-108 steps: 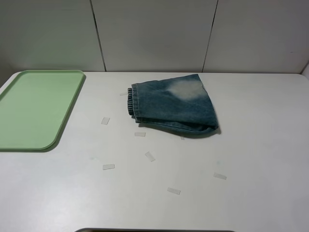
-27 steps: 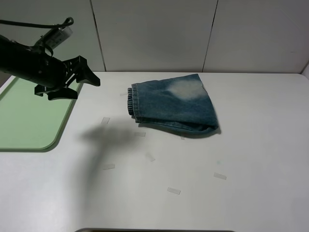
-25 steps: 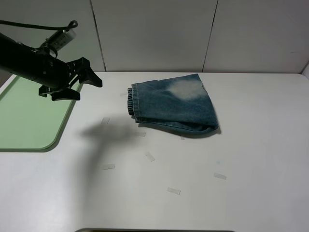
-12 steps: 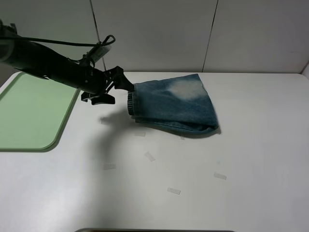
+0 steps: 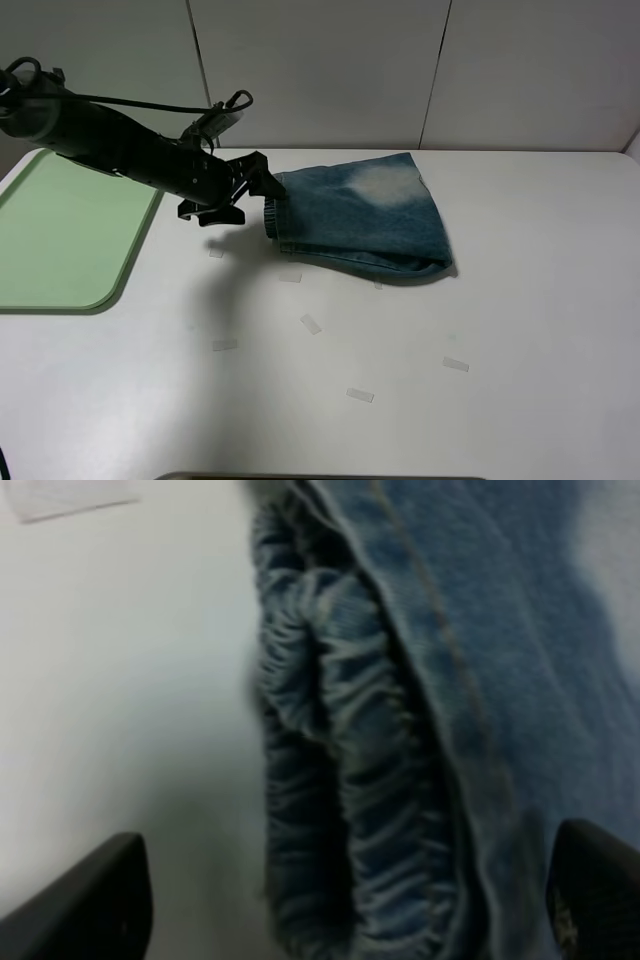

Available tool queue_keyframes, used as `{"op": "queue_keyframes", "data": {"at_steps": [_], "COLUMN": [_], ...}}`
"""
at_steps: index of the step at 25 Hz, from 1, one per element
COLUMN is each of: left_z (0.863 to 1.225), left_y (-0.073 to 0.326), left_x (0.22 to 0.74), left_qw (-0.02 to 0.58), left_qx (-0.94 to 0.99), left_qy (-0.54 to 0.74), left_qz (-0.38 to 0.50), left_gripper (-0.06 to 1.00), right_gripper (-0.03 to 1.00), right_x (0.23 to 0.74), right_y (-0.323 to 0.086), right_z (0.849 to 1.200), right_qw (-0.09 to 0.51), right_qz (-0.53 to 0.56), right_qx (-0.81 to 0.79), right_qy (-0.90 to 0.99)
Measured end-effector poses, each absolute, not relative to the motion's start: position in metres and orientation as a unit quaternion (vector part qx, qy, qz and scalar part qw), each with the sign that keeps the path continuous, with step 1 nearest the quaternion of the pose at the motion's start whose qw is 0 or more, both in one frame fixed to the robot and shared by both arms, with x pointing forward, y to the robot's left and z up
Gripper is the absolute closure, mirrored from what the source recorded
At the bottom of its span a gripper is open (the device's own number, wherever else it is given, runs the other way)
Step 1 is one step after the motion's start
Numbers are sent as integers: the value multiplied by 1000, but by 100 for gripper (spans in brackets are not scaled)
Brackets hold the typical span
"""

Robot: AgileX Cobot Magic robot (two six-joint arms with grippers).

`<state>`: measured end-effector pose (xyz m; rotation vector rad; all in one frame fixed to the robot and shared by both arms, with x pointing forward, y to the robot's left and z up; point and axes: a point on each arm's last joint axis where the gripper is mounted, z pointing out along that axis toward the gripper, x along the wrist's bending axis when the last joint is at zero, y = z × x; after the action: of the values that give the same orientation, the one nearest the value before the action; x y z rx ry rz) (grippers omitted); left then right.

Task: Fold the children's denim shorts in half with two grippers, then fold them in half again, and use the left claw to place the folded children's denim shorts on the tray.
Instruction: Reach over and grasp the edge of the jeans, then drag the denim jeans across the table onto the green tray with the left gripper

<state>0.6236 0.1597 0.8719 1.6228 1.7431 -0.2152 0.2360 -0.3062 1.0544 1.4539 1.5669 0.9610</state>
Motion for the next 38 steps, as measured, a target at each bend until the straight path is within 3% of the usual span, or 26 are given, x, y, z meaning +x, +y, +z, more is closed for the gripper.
{"op": "queue_keyframes", "data": {"at_steps": [24, 28, 36, 38], "left_z": [848, 846, 845, 845], "left_y": [103, 99, 91, 89], "left_x": [644, 643, 639, 639], "left_qw": [384, 379, 376, 375], "left_qx": [636, 635, 633, 635], "left_qy": [662, 668, 672, 670], "left_qz": [-94, -88, -85, -84], "left_gripper": [20, 34, 81, 81], "right_gripper": [27, 27, 27, 27], "right_x": [236, 236, 236, 236], "right_y": [-306, -306, -306, -306], "right_z": [1054, 1054, 1054, 1054], "right_qw": [388, 388, 388, 388], "right_qz": [378, 378, 378, 378], "right_qx": [572, 572, 572, 572], "right_qy": [616, 616, 616, 616]}}
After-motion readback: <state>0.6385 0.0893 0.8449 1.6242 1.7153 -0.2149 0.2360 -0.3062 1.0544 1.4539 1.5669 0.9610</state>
